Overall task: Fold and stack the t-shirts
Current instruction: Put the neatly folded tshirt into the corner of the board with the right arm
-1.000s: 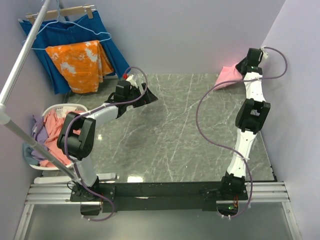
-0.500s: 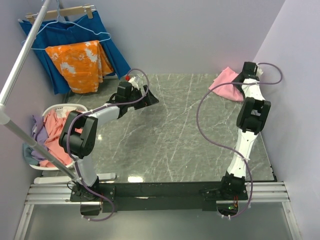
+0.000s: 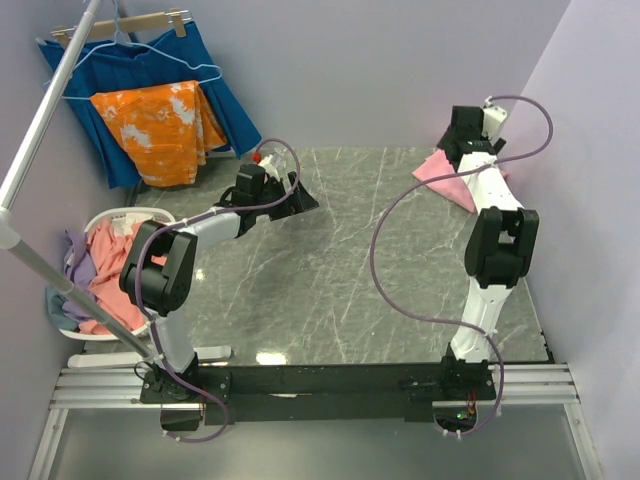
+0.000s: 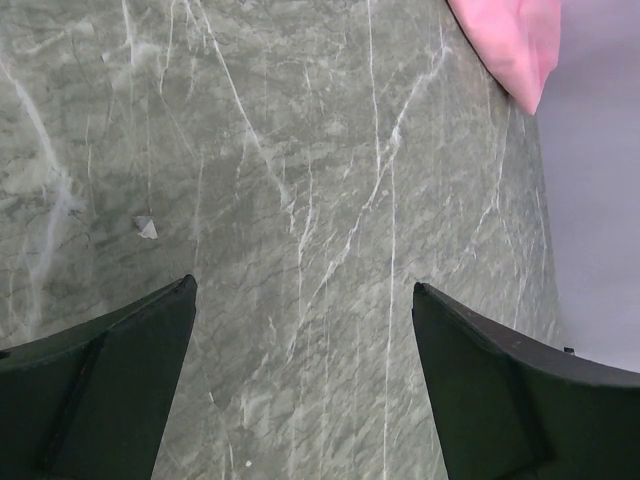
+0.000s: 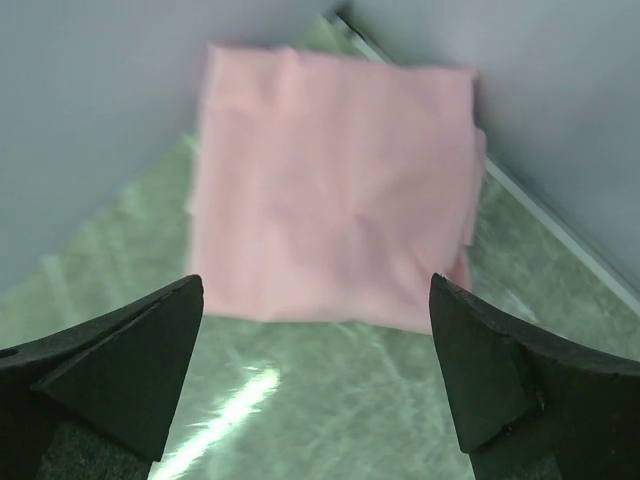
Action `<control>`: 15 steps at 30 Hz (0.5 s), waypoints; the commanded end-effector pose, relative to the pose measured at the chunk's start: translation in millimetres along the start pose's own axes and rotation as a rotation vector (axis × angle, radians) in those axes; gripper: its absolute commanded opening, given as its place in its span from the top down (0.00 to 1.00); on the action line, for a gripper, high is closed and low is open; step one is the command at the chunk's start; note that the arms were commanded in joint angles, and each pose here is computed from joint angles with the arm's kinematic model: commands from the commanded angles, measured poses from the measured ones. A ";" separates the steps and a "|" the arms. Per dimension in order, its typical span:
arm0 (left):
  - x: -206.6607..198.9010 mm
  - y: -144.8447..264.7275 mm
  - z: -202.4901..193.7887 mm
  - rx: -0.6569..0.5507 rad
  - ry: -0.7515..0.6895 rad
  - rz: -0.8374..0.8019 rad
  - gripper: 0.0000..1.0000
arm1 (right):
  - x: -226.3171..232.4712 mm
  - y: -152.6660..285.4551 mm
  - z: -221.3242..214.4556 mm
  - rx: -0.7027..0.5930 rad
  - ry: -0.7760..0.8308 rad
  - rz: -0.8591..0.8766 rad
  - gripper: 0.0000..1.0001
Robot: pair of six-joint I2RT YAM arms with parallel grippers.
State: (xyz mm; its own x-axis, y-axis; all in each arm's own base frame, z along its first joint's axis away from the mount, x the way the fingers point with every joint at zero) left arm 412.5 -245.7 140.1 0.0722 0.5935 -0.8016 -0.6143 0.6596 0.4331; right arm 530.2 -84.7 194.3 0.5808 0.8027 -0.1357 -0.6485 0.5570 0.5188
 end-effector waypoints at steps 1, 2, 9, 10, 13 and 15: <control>-22.1 9.2 7.7 -0.022 -0.047 -0.057 0.06 | -4.3 10.0 20.0 -0.075 -0.036 -0.016 0.00; -21.6 9.9 6.9 -0.021 -0.047 -0.056 0.06 | -1.9 -1.9 14.6 -0.053 -0.030 -0.003 0.00; -18.7 14.3 5.1 -0.034 -0.047 -0.037 0.06 | 61.0 -29.9 -20.6 0.136 0.017 0.372 0.00; -18.3 14.7 4.5 -0.033 -0.045 -0.036 0.06 | 64.0 -36.7 -29.6 0.157 0.020 0.371 0.00; -17.3 15.8 3.9 -0.033 -0.044 -0.029 0.06 | 56.0 -51.5 -41.0 0.227 -0.008 0.315 0.00; -15.6 18.2 2.4 -0.031 -0.041 -0.016 0.06 | 49.6 -63.4 -52.9 0.303 -0.015 0.266 0.00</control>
State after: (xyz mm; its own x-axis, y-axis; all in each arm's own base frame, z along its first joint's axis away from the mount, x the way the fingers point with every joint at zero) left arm 406.6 -243.6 140.8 0.0703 0.5976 -0.7987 -0.6144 0.6567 0.4373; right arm 574.7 -62.4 102.4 0.3813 0.9244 0.0146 -0.6509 0.2572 0.7142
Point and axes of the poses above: each gripper's point midway between its finger pads, its own y axis back along the fingers, its own x axis along the line the jaws close on, z = x × y, the point moved 4 cm from there along y, back along the fingers, and after that the axes turned 14 degrees about y, right-handed, at the moved point
